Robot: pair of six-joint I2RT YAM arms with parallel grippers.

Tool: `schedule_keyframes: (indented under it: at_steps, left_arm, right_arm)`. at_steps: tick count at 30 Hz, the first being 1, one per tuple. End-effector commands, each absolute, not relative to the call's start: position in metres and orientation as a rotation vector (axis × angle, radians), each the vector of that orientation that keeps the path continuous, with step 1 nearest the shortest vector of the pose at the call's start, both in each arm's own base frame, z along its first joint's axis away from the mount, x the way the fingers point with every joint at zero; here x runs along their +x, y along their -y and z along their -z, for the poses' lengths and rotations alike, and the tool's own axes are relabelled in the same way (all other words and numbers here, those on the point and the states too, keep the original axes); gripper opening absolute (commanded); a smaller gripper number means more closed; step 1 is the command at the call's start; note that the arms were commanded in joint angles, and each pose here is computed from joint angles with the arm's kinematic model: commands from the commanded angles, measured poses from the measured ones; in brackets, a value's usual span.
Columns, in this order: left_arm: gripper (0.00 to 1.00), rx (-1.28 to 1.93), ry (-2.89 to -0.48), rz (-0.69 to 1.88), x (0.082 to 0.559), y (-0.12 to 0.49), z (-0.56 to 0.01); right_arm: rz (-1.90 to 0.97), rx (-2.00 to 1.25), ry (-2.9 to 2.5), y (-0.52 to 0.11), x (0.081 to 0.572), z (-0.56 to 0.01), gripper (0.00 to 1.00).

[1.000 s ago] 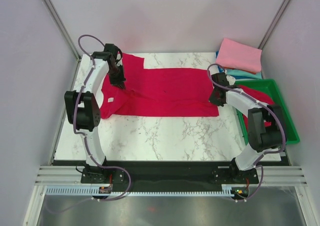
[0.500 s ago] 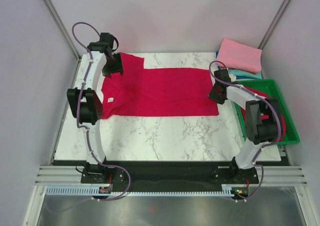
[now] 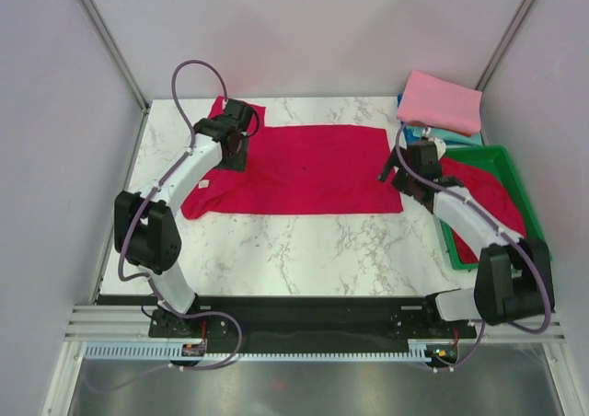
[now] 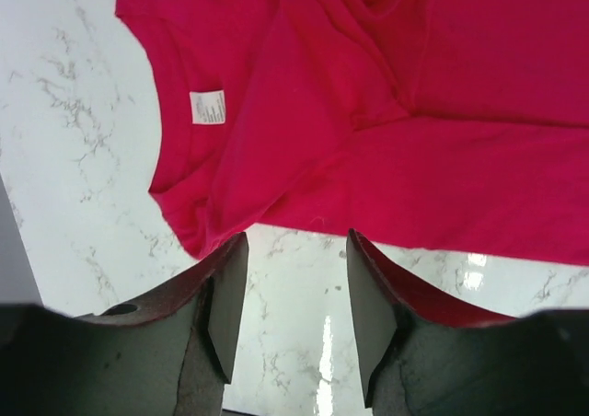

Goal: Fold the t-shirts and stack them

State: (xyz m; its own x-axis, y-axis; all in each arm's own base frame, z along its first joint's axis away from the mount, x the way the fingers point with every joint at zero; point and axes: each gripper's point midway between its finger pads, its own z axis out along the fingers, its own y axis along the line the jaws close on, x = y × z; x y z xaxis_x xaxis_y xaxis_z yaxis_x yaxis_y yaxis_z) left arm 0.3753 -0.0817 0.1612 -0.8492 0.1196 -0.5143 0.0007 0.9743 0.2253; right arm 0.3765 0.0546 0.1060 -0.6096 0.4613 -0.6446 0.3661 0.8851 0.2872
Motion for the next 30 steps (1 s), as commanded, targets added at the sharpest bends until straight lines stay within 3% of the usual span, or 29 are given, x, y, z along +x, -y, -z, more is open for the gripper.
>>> schedule_keyframes:
  at_steps: [1,8,30]
  left_arm:
    - [0.53,0.162,-2.539,-0.329,0.408,0.097,-0.141]
    - [0.53,0.279,-2.596,-0.373,0.435,0.124,-0.097]
    - [0.44,0.303,-2.659,-0.534,0.445,0.11,-0.048]
  right_arm:
    - [-0.338,0.469,-2.242,-0.092,0.358,-0.11,0.98]
    - [-0.664,0.365,-2.078,-0.142,0.299,-0.074,0.96]
    - [-0.744,0.319,-1.957,-0.146,0.289,-0.084,0.95]
